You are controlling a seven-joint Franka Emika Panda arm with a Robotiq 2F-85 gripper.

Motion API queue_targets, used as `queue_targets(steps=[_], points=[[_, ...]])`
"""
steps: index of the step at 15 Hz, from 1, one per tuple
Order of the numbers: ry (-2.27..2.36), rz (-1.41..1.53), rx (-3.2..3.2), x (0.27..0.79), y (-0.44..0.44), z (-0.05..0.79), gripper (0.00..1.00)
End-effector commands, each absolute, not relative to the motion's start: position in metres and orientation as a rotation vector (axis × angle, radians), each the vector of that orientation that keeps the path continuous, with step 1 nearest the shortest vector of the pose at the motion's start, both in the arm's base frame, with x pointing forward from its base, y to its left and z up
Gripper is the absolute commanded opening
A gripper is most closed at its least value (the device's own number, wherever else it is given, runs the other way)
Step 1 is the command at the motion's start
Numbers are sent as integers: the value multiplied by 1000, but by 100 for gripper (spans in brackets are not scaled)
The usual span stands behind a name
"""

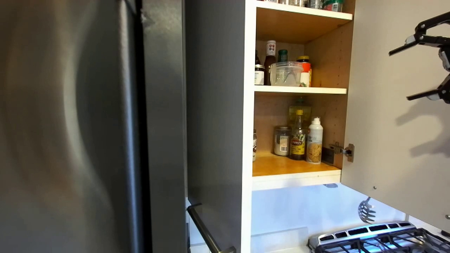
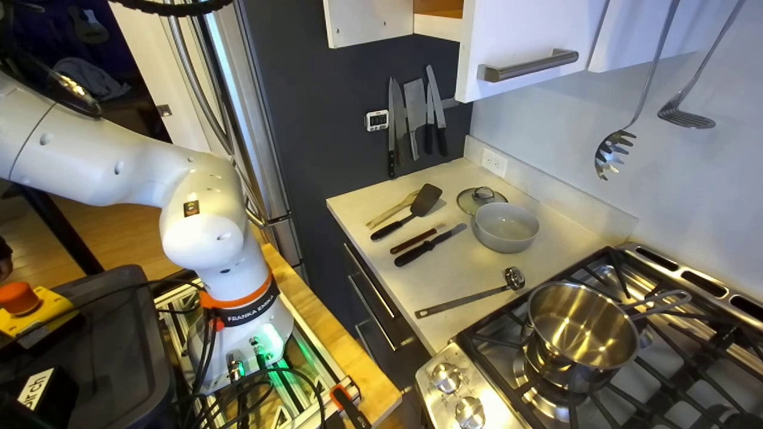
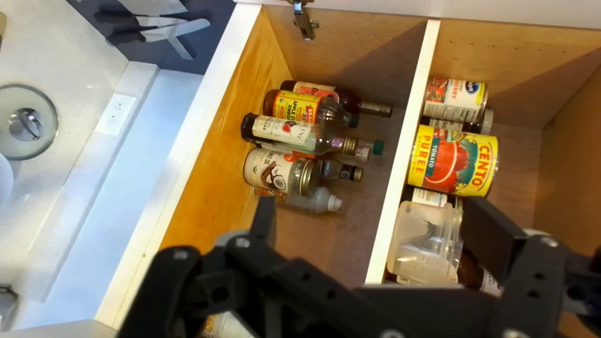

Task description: Remove the clear bowl from the bottom shelf and put it on the second last shelf of the top wall cabinet

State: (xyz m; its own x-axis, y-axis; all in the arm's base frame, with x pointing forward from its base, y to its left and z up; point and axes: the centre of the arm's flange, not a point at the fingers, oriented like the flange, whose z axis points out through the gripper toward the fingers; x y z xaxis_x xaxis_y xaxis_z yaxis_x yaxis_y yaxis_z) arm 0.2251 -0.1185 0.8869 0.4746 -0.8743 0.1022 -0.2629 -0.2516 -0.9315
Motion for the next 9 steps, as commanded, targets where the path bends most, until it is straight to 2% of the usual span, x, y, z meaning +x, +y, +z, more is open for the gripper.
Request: queue_targets(steps=[1,9], points=[[979,-731,-1770,207,-117,872,100],[976,-743,-1772,208,-118,876,100]])
